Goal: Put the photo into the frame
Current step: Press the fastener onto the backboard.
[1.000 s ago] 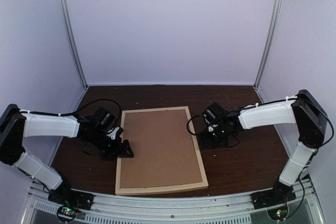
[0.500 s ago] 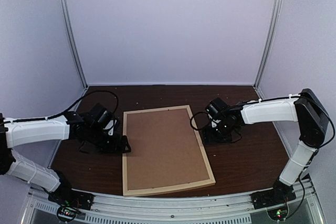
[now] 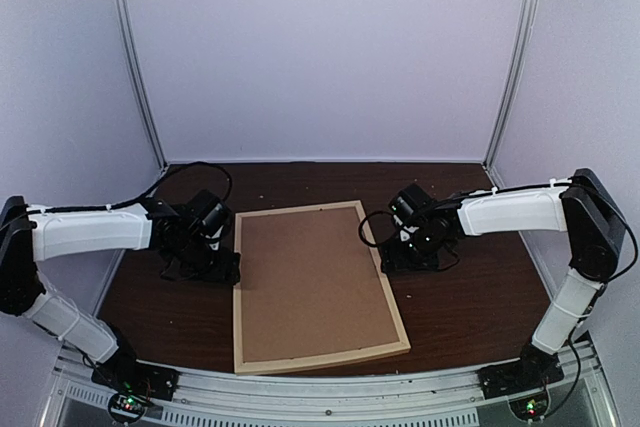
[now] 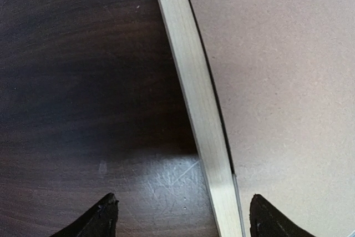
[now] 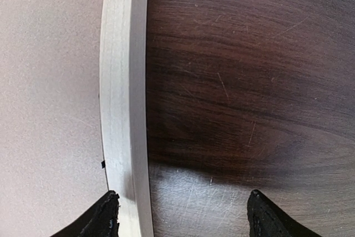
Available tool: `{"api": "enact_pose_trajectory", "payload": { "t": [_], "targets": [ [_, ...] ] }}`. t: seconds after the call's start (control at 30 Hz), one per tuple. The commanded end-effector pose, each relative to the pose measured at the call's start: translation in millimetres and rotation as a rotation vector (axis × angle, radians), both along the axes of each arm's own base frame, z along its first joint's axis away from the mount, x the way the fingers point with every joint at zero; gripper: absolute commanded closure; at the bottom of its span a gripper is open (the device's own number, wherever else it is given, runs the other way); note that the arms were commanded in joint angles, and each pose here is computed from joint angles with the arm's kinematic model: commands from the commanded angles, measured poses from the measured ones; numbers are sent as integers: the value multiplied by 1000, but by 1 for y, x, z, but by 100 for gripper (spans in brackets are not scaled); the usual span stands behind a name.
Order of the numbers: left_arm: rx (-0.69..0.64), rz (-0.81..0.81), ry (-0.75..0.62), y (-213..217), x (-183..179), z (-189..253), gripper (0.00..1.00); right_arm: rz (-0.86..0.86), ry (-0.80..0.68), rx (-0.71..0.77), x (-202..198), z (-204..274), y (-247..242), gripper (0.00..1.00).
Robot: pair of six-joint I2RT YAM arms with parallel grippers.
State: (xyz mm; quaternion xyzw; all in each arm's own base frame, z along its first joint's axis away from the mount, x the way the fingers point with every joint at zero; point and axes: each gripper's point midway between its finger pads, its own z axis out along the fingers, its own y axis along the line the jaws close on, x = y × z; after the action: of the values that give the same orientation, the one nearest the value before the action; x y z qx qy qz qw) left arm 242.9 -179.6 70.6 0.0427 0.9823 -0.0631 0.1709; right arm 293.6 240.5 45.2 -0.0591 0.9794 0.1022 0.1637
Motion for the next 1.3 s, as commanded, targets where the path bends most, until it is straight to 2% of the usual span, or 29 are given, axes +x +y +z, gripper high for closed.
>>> {"api": "enact_pose_trajectory", "payload": {
  "t": [0.0, 0.67, 1.1, 1.27],
  "targets": [
    [54, -5, -13, 3, 12, -1, 18, 3, -4, 14, 1, -1, 3, 21],
    [89, 1, 42, 3, 14, -25, 20, 8, 7, 32, -1, -8, 7, 21],
    [11, -8, 80, -14, 13, -36, 20, 6, 29, 51, -5, -17, 10, 21],
    [4, -5, 79, -15, 14, -36, 20, 17, 48, 122, -8, -18, 22, 21]
  ]
}}
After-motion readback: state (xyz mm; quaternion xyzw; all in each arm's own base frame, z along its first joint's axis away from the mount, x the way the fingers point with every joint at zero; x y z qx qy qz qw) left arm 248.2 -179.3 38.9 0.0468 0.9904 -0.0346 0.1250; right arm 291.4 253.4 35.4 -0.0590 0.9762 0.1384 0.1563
